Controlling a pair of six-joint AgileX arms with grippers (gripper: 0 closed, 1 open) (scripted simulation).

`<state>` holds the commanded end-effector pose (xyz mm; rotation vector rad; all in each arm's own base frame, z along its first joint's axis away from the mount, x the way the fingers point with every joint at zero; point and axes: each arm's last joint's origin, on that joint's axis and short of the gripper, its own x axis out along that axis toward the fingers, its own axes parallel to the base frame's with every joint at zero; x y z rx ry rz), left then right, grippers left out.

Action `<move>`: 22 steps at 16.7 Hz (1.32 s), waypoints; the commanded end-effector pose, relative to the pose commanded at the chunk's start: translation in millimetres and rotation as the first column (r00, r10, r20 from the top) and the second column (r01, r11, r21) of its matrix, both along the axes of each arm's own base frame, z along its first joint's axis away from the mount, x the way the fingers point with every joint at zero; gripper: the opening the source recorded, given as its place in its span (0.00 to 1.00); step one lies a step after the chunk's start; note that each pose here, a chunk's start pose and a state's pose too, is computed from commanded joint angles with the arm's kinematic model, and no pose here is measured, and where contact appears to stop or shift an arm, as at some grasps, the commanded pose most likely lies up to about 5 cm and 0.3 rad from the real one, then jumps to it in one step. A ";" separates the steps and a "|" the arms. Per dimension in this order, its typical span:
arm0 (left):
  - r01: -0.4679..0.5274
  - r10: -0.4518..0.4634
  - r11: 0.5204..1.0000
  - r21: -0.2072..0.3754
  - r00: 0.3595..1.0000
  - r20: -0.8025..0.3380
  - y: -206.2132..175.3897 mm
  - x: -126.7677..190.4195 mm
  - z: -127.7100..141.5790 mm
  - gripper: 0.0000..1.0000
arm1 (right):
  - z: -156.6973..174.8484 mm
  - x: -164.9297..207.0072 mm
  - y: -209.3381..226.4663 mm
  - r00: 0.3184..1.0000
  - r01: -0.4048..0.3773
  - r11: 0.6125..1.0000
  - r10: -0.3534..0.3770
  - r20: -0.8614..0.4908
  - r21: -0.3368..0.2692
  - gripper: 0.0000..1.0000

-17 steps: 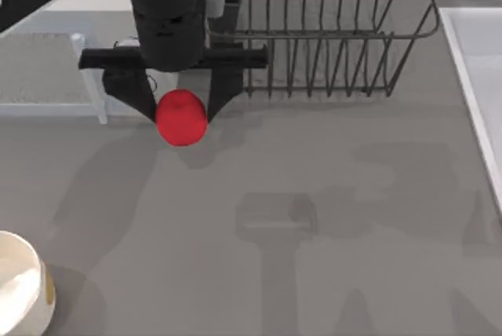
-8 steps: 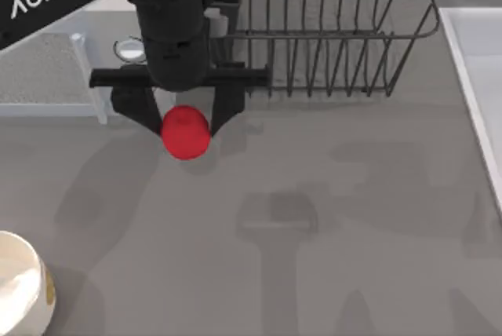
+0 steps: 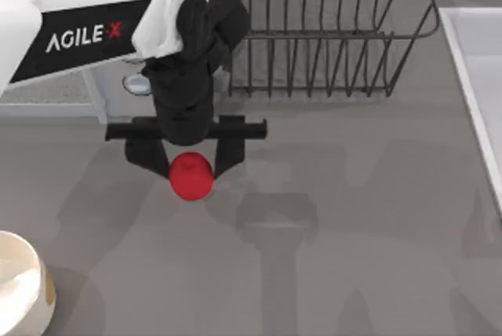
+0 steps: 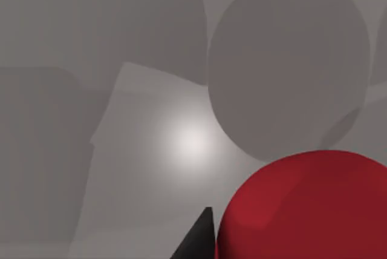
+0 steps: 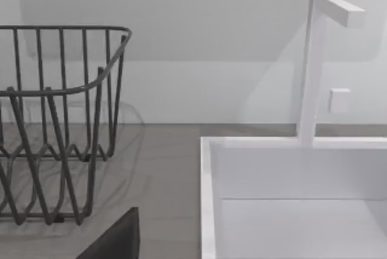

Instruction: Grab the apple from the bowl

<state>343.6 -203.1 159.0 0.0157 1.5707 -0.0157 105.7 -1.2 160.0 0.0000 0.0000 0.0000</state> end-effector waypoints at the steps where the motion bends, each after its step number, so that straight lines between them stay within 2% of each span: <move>1: 0.000 0.000 1.000 0.000 1.000 0.000 0.0 0.0 0.0 0.00 | 0.0 0.0 0.0 1.000 0.000 1.000 0.000 0.000 0.000 1.00; 3: 0.000 0.000 1.000 0.000 1.000 0.000 0.0 0.0 0.0 0.00 | 0.0 0.0 0.0 1.000 0.000 1.000 0.000 0.000 0.000 1.00; 16: 0.000 0.000 1.000 0.000 1.000 0.000 0.0 0.0 0.0 0.98 | 0.0 0.0 0.0 1.000 0.000 1.000 0.000 0.000 0.000 1.00; 22: 0.000 0.000 1.000 0.000 1.000 0.000 0.0 0.0 0.0 1.00 | 0.0 0.0 0.0 1.000 0.000 1.000 0.000 0.000 0.000 1.00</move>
